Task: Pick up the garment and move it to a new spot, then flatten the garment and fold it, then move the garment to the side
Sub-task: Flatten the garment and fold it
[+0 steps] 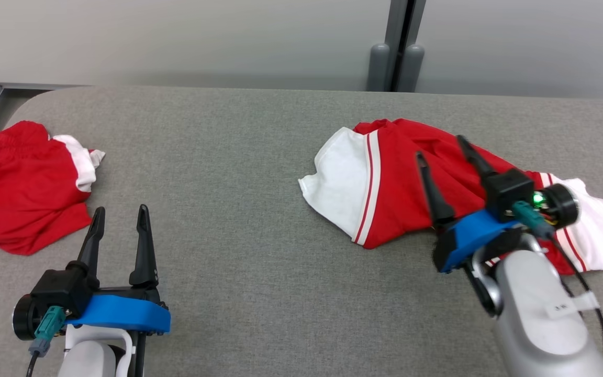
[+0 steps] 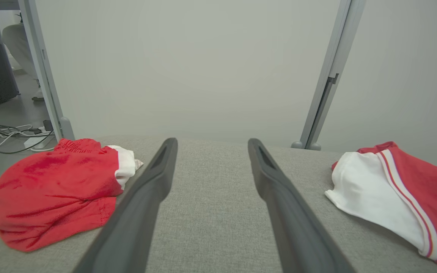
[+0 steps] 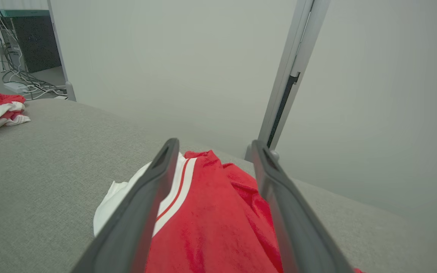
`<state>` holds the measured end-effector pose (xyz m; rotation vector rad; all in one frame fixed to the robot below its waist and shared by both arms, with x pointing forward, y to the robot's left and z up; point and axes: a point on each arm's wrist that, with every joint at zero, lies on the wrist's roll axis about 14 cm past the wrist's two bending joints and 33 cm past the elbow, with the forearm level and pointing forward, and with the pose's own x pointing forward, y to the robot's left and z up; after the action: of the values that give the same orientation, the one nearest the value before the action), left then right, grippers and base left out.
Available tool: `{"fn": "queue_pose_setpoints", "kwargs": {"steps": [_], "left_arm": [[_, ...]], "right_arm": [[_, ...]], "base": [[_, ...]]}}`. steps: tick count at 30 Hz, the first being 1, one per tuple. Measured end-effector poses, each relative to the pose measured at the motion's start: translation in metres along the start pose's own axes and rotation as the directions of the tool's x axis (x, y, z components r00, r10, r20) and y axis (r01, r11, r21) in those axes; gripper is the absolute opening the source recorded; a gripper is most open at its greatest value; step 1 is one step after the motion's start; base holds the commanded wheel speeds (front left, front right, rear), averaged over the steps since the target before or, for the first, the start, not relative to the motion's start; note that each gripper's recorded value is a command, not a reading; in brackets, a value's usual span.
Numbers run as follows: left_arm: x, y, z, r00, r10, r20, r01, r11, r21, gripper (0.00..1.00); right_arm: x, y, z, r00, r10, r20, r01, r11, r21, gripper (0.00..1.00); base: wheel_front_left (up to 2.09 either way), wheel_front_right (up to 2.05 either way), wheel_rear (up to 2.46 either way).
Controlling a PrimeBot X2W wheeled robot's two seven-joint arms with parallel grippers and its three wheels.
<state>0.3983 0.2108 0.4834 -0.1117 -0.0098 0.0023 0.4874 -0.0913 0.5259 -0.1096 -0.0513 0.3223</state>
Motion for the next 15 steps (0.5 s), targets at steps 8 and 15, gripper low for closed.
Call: {"fn": "queue_pose_setpoints", "kwargs": {"steps": [8, 15], "left_arm": [[-0.001, 0.008, -0.002, 1.000, 0.028, -0.007, -0.028, 1.000, -0.005, 1.00], [-0.003, 0.013, -0.008, 0.999, 0.049, -0.022, -0.049, 0.999, -0.014, 1.00]], "right_arm": [[0.019, 0.070, -0.031, 0.964, 0.224, -0.140, -0.230, 0.973, -0.030, 1.00], [0.015, 0.104, -0.080, 0.888, 0.331, -0.319, -0.365, 0.929, -0.053, 1.00]], "base": [[0.00, 0.00, 0.00], [0.00, 0.00, 0.00]]}}
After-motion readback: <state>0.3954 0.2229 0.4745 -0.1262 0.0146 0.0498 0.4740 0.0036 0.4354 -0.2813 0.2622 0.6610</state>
